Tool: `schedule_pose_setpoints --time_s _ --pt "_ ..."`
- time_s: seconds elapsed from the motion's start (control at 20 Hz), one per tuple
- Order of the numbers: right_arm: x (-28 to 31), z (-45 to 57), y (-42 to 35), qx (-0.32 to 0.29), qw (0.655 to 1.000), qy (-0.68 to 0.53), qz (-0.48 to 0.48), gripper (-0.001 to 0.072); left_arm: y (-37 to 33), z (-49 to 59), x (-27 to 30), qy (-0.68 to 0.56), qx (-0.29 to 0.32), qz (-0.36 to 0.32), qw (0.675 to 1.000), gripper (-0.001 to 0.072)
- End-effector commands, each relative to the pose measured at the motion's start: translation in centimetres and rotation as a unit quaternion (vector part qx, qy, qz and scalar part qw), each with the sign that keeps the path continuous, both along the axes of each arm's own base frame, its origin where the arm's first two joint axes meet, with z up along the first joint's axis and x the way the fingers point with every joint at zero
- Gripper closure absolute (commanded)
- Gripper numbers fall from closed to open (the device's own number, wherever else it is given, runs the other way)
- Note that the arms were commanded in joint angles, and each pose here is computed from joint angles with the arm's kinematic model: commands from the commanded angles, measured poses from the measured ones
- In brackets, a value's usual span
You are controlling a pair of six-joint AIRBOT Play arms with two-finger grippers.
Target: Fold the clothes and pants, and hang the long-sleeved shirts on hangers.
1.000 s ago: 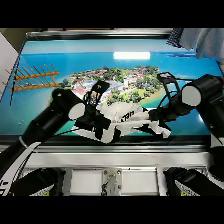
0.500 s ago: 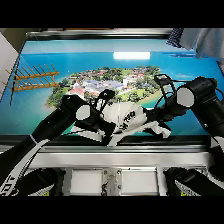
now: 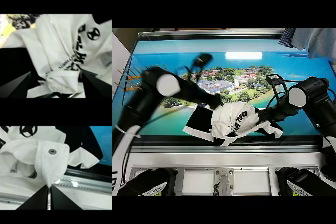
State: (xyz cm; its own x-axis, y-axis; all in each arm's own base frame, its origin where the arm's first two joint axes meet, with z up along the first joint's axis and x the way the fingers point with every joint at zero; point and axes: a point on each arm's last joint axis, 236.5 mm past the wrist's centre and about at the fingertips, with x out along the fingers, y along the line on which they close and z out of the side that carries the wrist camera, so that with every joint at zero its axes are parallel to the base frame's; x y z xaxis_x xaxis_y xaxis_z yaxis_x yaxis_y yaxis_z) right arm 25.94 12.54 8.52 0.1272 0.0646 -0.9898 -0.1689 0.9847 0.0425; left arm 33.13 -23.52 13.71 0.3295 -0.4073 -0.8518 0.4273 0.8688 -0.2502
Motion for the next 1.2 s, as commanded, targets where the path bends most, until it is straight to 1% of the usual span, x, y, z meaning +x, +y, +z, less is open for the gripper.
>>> schedule_pose_setpoints --time_s 0.0,0.15,0.2,0.3,0.4,0.55,0.7,0.85,1.0,1.15 --pt "0.0 0.0 0.0 0.000 1.000 0.001 0.000 0.0694 7.7 1.5 4.7 -0.029 0.016 0.089 0.996 0.0027" --pt "0.0 0.0 0.0 0.000 1.000 0.001 0.000 0.0694 16.1 1.5 7.6 -0.041 0.030 0.176 0.983 0.0027" --pt "0.0 0.0 0.0 0.000 1.000 0.000 0.001 0.0694 19.5 1.2 8.5 -0.047 0.043 0.210 0.976 0.0027" --pt "0.0 0.0 0.0 0.000 1.000 0.000 0.001 0.0694 27.7 0.0 9.8 -0.053 0.091 0.286 0.952 0.0027" --pt "0.0 0.0 0.0 0.000 1.000 0.001 0.000 0.0694 35.1 -1.9 10.5 -0.052 0.132 0.349 0.926 0.0027" --pt "0.0 0.0 0.0 0.000 1.000 0.000 0.001 0.0694 44.1 -5.0 11.8 -0.061 0.171 0.409 0.894 0.0027" --pt "0.0 0.0 0.0 0.000 1.000 0.001 0.000 0.0693 50.5 -7.9 14.0 -0.056 0.194 0.440 0.875 0.0027" --pt "0.0 0.0 0.0 0.000 1.000 0.001 0.000 0.0694 54.5 -11.8 16.2 -0.036 0.233 0.439 0.867 0.0027" --pt "0.0 0.0 0.0 0.000 1.000 0.001 0.000 0.0693 56.7 -15.9 17.2 -0.017 0.269 0.427 0.863 0.0027" --pt "0.0 0.0 0.0 0.000 1.000 0.001 0.000 0.0693 58.3 -19.1 17.8 -0.015 0.272 0.428 0.862 0.0028"
